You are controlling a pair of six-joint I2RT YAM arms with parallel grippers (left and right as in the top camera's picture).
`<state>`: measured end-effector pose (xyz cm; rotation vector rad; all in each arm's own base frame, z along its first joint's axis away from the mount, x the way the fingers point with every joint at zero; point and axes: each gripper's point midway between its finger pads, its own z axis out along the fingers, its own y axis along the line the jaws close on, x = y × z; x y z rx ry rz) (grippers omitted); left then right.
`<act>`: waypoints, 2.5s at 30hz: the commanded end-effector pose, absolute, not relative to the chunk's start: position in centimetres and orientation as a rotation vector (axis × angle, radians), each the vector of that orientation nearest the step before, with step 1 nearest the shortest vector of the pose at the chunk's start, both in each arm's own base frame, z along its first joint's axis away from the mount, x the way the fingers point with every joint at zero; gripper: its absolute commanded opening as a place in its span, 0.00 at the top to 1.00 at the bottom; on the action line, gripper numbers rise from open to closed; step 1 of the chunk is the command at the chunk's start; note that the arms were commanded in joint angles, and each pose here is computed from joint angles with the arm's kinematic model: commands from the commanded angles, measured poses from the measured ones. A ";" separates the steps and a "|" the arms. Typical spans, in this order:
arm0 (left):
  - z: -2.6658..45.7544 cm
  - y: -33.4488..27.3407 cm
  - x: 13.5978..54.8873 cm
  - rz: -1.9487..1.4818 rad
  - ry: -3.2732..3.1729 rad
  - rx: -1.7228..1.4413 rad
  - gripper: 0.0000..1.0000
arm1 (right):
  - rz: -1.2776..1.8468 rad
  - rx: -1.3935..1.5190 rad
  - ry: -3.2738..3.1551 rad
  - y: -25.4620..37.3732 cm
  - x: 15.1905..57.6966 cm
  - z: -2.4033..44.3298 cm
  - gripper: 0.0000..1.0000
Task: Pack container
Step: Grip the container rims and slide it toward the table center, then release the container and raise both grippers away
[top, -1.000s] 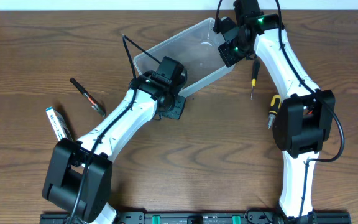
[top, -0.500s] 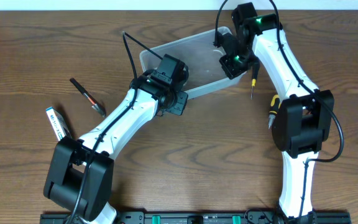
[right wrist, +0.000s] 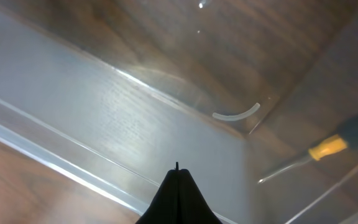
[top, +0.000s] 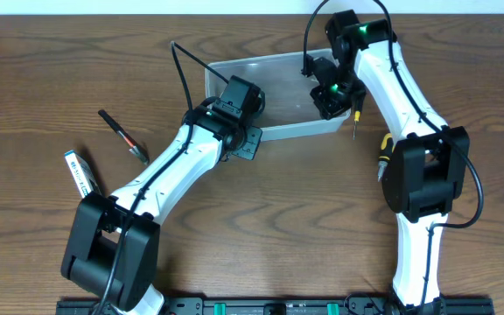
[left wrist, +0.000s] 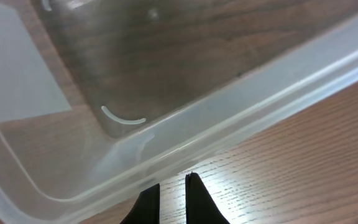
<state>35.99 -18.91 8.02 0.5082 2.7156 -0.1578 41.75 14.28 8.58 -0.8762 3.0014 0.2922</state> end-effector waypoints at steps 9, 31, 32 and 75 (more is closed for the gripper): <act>8.3 -17.1 37.5 -0.119 2.708 0.452 0.94 | 0.302 -1.020 2.976 17.1 40.4 8.7 0.99; 25.1 -6.2 30.7 0.165 2.412 0.057 0.71 | 0.011 0.033 2.667 4.6 50.7 23.1 0.99; 25.6 -5.5 30.0 0.159 2.408 0.011 0.70 | 0.043 0.042 2.688 4.3 50.6 22.5 0.99; 26.2 1.5 28.8 0.248 2.402 -0.289 0.67 | 0.544 -0.296 2.901 8.8 46.8 8.7 0.97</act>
